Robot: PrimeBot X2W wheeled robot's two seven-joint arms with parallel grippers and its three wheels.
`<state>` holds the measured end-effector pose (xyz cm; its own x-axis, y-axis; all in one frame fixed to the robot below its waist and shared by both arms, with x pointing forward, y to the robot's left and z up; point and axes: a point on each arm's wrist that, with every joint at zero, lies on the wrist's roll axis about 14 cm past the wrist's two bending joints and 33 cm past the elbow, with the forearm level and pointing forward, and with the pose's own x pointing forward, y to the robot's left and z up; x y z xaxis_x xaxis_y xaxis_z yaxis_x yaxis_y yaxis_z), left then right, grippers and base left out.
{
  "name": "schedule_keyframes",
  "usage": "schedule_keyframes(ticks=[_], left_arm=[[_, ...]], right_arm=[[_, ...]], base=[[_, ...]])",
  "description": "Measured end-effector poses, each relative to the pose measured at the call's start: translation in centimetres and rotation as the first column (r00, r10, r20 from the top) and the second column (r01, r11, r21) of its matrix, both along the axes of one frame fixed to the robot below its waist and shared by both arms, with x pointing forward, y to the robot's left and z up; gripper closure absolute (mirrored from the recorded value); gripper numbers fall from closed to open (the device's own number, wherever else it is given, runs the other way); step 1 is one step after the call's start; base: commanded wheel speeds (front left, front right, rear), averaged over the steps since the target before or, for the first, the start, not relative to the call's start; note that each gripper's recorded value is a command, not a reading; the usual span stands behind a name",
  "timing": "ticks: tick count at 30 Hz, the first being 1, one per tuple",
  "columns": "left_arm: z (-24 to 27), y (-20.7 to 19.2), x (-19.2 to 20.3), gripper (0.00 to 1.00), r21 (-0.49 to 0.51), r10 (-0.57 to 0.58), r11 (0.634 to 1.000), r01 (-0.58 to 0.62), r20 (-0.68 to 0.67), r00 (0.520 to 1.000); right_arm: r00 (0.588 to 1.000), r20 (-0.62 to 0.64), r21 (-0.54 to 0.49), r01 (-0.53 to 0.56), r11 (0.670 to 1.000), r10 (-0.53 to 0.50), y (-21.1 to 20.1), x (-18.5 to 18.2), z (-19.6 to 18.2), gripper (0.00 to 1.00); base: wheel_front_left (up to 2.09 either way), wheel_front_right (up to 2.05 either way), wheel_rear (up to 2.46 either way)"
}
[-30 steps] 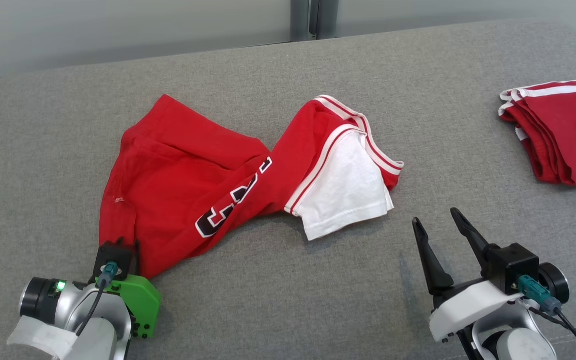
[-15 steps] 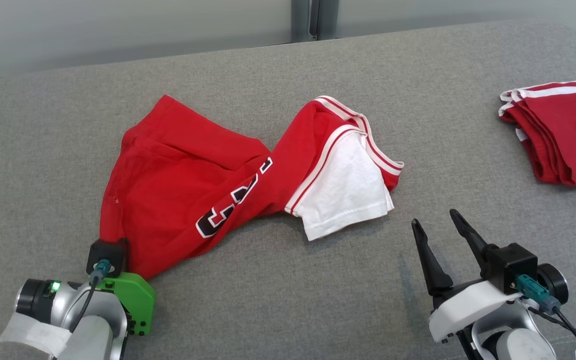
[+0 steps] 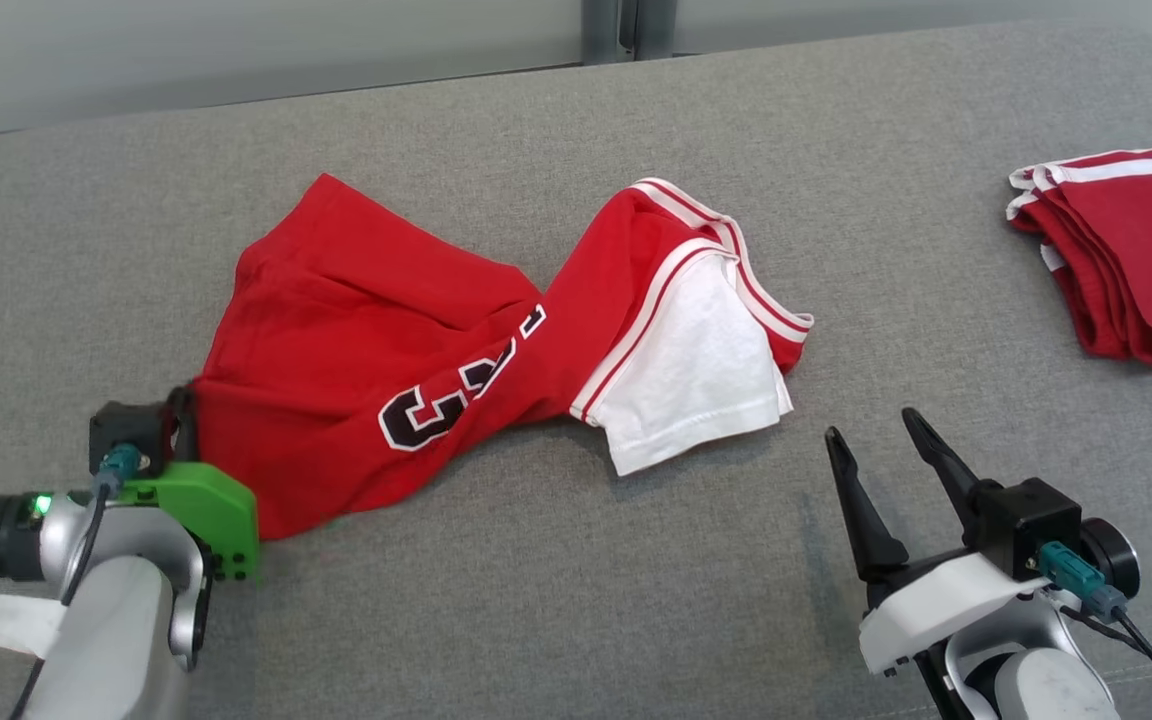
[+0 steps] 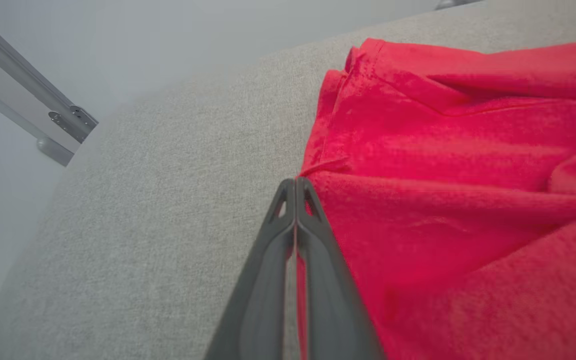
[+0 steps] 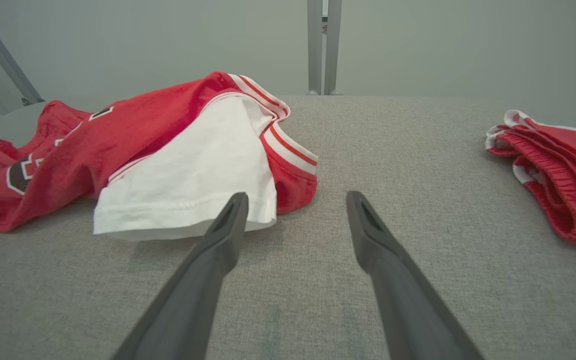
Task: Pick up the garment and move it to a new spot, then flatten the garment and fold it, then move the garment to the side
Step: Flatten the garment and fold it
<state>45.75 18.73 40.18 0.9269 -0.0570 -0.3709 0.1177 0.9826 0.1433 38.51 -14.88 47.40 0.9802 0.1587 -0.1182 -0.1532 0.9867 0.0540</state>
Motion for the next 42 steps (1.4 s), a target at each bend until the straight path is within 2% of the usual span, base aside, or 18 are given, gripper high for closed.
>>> schedule_keyframes(ticks=[12, 24, 35, 42], left_arm=[[5.1, 0.3, 8.6, 1.00, 0.014, -0.006, 1.000, 0.004, 0.154, 0.988], [5.2, -1.9, 15.0, 1.00, 0.048, -0.076, 0.997, 0.068, 0.190, 0.979], [8.2, -5.5, 18.7, 1.00, 0.041, -0.140, 0.990, 0.134, 0.312, 0.940], [7.9, -8.0, 18.9, 1.00, 0.021, -0.179, 0.983, 0.182, 0.320, 0.930]], right_arm=[[1.000, -0.029, -0.001, -0.011, 1.000, 0.011, 0.3, 1.8, -1.5, 0.00], [0.996, -0.088, -0.037, 0.019, 0.999, -0.023, -1.0, 2.1, -3.7, 0.00], [0.992, -0.122, -0.063, 0.021, 0.998, -0.029, -1.5, 1.7, -4.4, 0.00], [0.991, -0.135, -0.068, 0.012, 0.998, -0.021, -1.3, 1.4, -4.5, 0.00]], base=[[0.00, 0.00, 0.00], [0.00, 0.00, 0.00], [0.00, 0.00, 0.00], [0.00, 0.00, 0.00]])
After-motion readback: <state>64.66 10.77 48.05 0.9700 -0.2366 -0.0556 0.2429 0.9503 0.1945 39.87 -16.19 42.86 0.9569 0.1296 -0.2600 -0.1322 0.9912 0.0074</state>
